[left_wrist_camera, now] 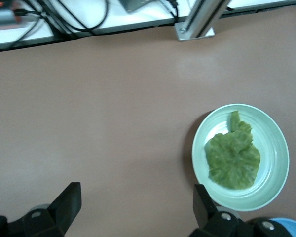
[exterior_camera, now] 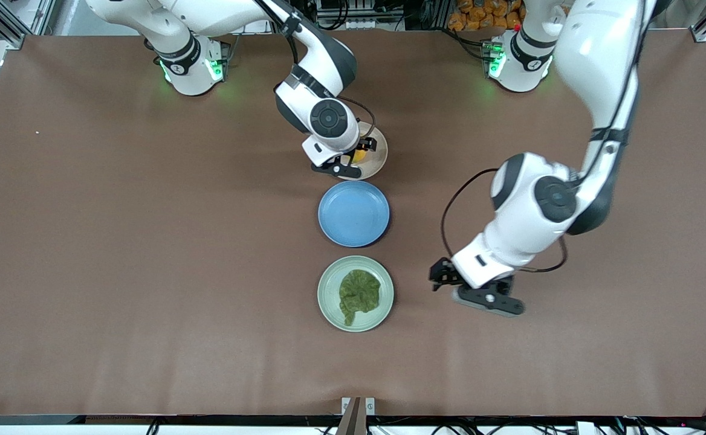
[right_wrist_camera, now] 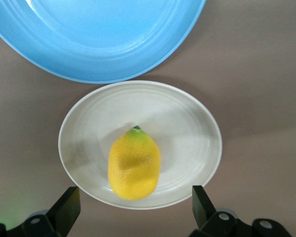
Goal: Pick lemon and lettuce from plates
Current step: 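Lower the right gripper onto the lemon while the left gripper descends to lettuce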
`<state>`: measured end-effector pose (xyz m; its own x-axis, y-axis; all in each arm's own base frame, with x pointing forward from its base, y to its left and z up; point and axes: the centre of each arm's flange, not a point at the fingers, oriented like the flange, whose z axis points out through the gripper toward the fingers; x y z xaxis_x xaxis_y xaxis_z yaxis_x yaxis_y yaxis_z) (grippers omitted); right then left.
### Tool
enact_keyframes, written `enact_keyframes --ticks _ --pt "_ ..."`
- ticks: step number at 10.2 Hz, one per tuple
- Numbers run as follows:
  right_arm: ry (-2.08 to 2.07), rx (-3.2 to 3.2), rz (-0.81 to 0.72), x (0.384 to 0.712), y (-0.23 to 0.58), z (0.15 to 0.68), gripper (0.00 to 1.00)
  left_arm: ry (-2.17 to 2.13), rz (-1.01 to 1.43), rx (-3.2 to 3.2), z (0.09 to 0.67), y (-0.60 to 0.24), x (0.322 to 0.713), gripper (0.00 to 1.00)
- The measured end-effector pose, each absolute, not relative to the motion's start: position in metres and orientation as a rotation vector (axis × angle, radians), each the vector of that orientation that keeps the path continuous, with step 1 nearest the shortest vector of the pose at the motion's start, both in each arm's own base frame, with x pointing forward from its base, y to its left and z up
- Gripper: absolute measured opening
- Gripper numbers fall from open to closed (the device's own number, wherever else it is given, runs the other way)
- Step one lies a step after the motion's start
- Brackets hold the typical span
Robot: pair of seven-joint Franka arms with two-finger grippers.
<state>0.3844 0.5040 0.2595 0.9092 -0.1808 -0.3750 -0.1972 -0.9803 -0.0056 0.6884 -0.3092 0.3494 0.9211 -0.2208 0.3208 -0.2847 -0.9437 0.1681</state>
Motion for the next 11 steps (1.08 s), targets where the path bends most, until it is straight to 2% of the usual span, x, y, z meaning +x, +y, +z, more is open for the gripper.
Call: enact_keyframes --ticks 2,6,11 --pt "0.306 -3.022 0.564 0.373 0.516 0.242 1.0 -0.43 0.536 2.814 0.319 -0.346 0.681 1.0" --pt "0.295 -3.045 0.533 0.367 0.514 0.221 1.0 -0.597 0.756 2.74 0.295 -0.381 0.672 1.0" --pt "0.278 -3.067 0.539 0.36 0.512 0.212 1.0 -0.68 0.83 2.654 0.245 -0.426 0.645 1.0"
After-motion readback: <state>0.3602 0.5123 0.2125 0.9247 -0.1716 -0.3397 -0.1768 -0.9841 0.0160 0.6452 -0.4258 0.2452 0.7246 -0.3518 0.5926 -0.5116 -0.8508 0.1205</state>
